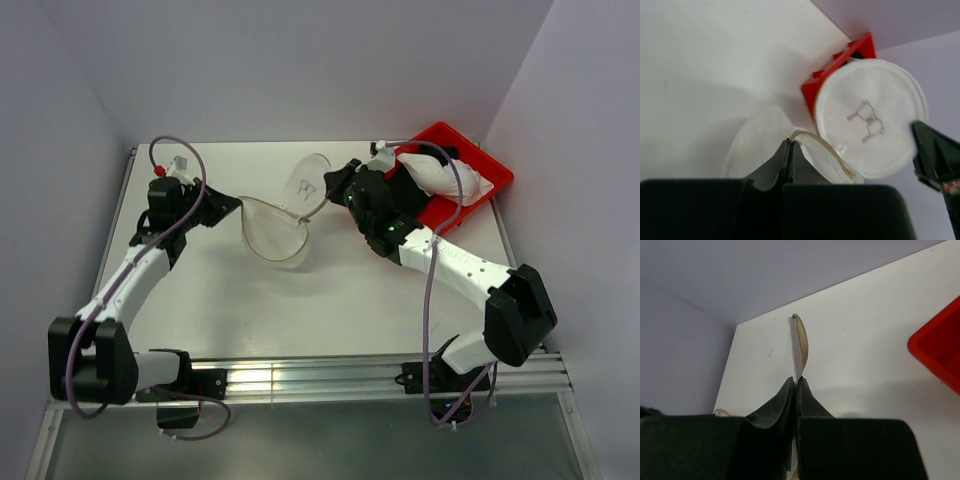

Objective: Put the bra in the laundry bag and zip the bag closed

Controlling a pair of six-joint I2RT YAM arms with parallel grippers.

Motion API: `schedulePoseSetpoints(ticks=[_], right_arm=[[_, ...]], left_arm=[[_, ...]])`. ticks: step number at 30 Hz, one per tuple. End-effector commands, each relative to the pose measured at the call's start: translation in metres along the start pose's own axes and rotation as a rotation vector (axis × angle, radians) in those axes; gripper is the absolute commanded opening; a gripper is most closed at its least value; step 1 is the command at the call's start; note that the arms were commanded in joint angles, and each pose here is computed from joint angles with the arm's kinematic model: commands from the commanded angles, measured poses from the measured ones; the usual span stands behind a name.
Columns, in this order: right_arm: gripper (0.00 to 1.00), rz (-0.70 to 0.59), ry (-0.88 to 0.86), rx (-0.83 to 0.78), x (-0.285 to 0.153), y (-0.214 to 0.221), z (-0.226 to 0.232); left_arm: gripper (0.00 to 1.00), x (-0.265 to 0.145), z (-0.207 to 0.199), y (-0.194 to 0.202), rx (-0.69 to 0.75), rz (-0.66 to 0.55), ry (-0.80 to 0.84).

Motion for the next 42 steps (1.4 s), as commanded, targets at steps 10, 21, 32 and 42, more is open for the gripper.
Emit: schedulePoseSetpoints(ticks=[10,21,32,42], right_arm=[[0.00,0.031,-0.131,0.068,0.022,0.009,0.059],[0.00,0.070,0.063,0.126,0.075,0.030,0.050],[0.03,0.193,0.122,0.091,0.097,0.091,0.028],[0.66,0.188,0.082,-0.039,0.078,0.058,0.017]], left_arm=[[0.00,0.021,0.003,-0.063,0.195,-0.032,-0.232],[0.00,0.040,-0.002,-0.081,0.261,-0.013,-0.366],[0.47,0.040,0.014,-0.086,0.277,-0.065,-0.448],[0.69,-0.014,-0.038,-0.036,0.393,-0.067,-0.247]])
Point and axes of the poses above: each gripper's point midway between its finger pads, its own x axis out along the fingers, its own z axis along the line the jaws close on, y = z × x, the point moved 8 cm from there along -x, back along the fingers, and after that the axes turned 15 degrees about -x, right-handed, at the moved point
